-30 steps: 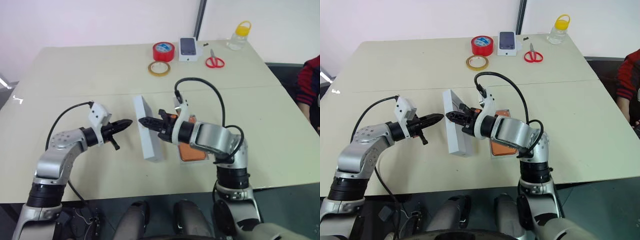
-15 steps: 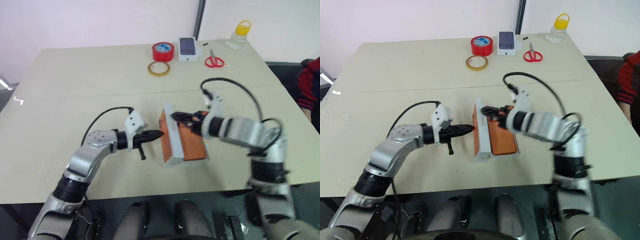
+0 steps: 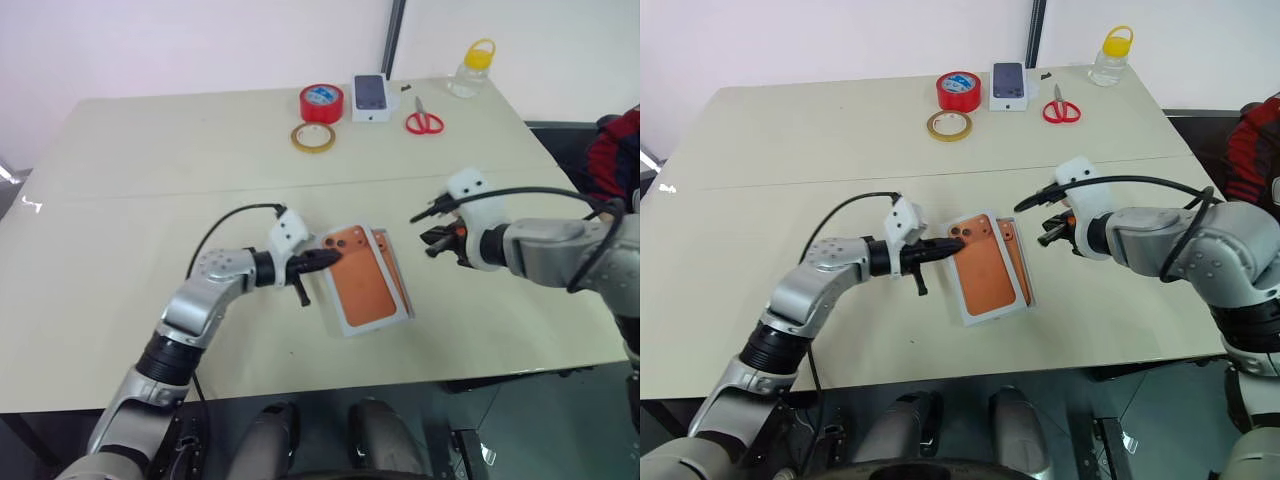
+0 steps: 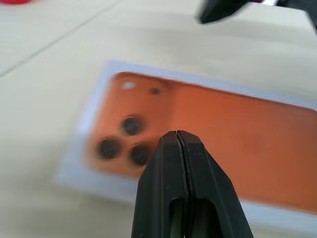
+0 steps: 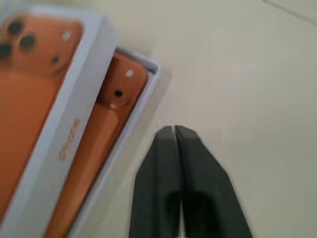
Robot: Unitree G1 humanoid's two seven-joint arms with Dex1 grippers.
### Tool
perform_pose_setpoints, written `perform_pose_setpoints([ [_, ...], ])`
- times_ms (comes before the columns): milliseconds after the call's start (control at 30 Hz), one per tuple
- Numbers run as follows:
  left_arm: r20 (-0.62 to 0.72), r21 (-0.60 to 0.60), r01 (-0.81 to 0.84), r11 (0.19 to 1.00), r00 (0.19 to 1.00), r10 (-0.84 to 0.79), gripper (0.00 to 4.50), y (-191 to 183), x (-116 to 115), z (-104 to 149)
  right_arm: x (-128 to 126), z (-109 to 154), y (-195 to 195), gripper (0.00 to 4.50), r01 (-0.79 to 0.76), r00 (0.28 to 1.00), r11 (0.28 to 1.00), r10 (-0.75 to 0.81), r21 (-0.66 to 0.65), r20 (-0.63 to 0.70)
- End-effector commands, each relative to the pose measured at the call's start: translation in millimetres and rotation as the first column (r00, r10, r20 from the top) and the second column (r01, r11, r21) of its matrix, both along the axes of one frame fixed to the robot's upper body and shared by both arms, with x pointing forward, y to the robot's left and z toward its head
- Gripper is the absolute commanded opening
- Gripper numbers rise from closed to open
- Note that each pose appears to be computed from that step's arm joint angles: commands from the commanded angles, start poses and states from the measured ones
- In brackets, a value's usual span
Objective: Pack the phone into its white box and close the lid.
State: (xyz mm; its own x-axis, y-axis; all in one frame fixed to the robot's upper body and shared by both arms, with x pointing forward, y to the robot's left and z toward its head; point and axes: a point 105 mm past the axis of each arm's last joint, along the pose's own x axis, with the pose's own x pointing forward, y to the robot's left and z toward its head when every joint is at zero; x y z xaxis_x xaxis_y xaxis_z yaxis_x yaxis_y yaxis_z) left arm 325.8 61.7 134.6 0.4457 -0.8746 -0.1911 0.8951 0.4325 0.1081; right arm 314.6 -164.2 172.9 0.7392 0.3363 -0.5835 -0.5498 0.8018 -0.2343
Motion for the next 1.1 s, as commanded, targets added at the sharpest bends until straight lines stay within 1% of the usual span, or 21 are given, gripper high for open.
perform_pose_setpoints([
  [33, 0.029, 0.033, -0.023, 0.999, 0.999, 0.022, 0.00, 23.2, -3.4, 7.2, -8.2, -2.4, 13.8, 0.03, -0.149, 0.986, 0.980, 0.157, -0.134, 0.057],
  [100, 0.020, 0.076, -0.003, 0.997, 1.000, 0.002, 0.00, 30.2, -8.9, 3.0, -8.3, -6.7, 17.8, 0.03, -0.178, 0.981, 0.973, 0.188, -0.143, 0.055],
  [233, -0.018, 0.133, 0.079, 0.988, 0.997, -0.078, 0.00, 29.2, -20.9, -4.8, -3.3, -15.9, 18.5, 0.03, -0.197, 0.976, 0.962, 0.210, -0.188, 0.051],
  [333, -0.026, 0.180, 0.114, 0.977, 0.994, -0.111, 0.00, 23.5, -23.7, -12.9, -2.1, -18.6, 20.4, 0.03, -0.212, 0.974, 0.958, 0.224, -0.192, 0.042],
  [400, -0.022, 0.231, 0.144, 0.962, 0.990, -0.143, 0.00, 13.7, -25.7, -24.5, -2.6, -20.6, 22.5, 0.03, -0.226, 0.971, 0.955, 0.237, -0.192, 0.033],
  [433, -0.026, 0.235, 0.155, 0.960, 0.988, -0.153, 0.00, 7.6, -26.1, -28.4, -2.9, -21.6, 23.2, 0.03, -0.232, 0.970, 0.954, 0.241, -0.192, 0.029],
  [500, -0.023, 0.227, 0.160, 0.961, 0.987, -0.159, 0.00, -1.7, -24.5, -30.9, -3.4, -23.2, 23.5, 0.03, -0.237, 0.969, 0.952, 0.246, -0.195, 0.023],
  [600, -0.008, 0.176, 0.131, 0.976, 0.991, -0.131, 0.00, -13.8, -17.2, -24.2, -3.8, -24.7, 22.5, 0.03, -0.240, 0.968, 0.949, 0.249, -0.204, 0.019],
  [700, -0.006, 0.138, 0.132, 0.982, 0.991, -0.133, 0.00, -21.2, -16.8, -18.3, -4.6, -24.8, 20.9, 0.03, -0.239, 0.969, 0.949, 0.247, -0.208, 0.016],
  [1100, -0.011, 0.097, 0.120, 0.988, 0.993, -0.119, 0.00, -26.5, -13.8, -11.8, -10.1, -30.4, 12.4, 0.03, -0.225, 0.973, 0.947, 0.229, -0.229, -0.008],
])
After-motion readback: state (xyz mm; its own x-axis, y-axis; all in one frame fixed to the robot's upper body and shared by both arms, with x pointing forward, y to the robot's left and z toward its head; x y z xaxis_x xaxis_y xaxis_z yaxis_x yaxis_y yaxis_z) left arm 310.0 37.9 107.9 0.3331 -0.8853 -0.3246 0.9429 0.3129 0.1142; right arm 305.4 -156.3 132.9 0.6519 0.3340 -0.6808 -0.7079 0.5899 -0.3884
